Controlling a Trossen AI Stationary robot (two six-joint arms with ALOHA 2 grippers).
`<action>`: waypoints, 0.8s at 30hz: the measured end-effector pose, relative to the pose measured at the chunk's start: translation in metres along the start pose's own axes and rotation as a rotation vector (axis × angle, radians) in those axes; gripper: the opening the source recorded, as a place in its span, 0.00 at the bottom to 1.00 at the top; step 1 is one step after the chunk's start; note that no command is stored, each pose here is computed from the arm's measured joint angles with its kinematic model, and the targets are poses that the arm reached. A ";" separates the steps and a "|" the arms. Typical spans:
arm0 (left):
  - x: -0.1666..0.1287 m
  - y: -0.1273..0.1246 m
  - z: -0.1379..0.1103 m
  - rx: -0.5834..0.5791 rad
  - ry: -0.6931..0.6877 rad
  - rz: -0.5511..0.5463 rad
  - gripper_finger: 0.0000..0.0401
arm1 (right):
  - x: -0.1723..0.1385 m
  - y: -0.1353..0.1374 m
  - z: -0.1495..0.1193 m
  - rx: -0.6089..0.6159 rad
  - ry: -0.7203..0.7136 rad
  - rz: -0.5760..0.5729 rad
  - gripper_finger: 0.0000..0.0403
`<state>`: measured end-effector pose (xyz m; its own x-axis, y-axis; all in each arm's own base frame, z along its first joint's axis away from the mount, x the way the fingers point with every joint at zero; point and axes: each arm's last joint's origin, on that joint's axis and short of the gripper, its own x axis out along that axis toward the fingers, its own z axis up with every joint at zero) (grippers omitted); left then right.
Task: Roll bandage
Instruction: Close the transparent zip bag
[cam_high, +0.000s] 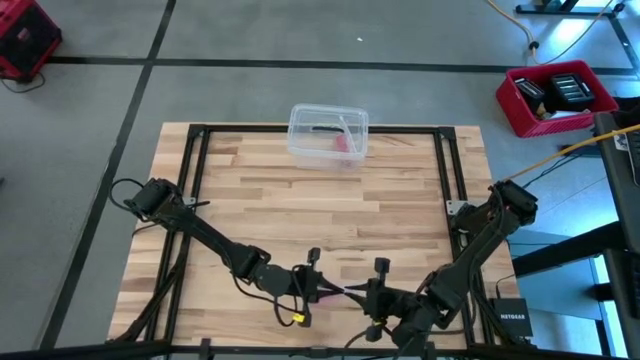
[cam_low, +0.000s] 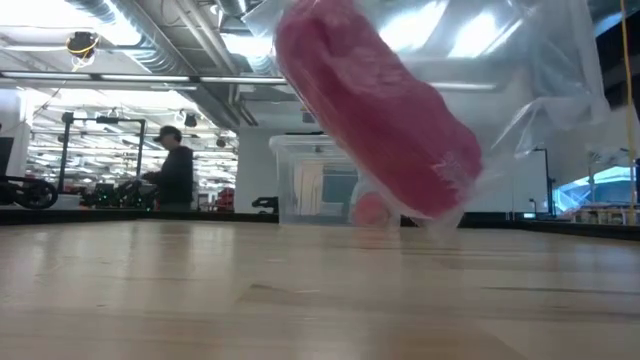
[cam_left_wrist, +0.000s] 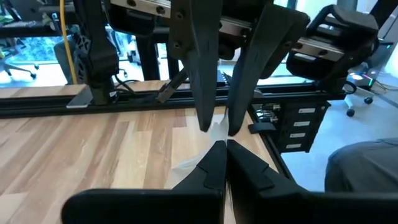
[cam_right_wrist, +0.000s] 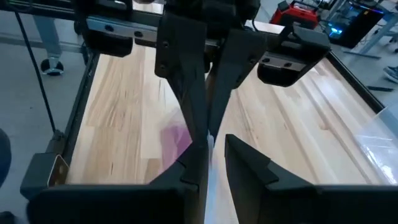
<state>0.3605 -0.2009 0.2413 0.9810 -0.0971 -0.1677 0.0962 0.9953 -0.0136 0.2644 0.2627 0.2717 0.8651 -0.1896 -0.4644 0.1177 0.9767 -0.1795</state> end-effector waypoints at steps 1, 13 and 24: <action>0.000 0.000 0.000 -0.001 -0.001 0.000 0.00 | 0.000 0.000 0.000 -0.001 0.000 0.000 0.14; -0.002 -0.005 0.004 0.023 -0.047 -0.005 0.00 | 0.004 0.002 -0.010 -0.039 0.034 0.023 0.08; -0.005 -0.007 0.009 0.016 -0.078 -0.010 0.00 | 0.012 -0.001 -0.042 0.010 0.119 0.023 0.09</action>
<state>0.3565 -0.2079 0.2512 0.9901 -0.1072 -0.0903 0.1077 0.9942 0.0015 0.2545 0.2547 0.2300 0.8035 -0.1773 -0.5684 0.1037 0.9817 -0.1596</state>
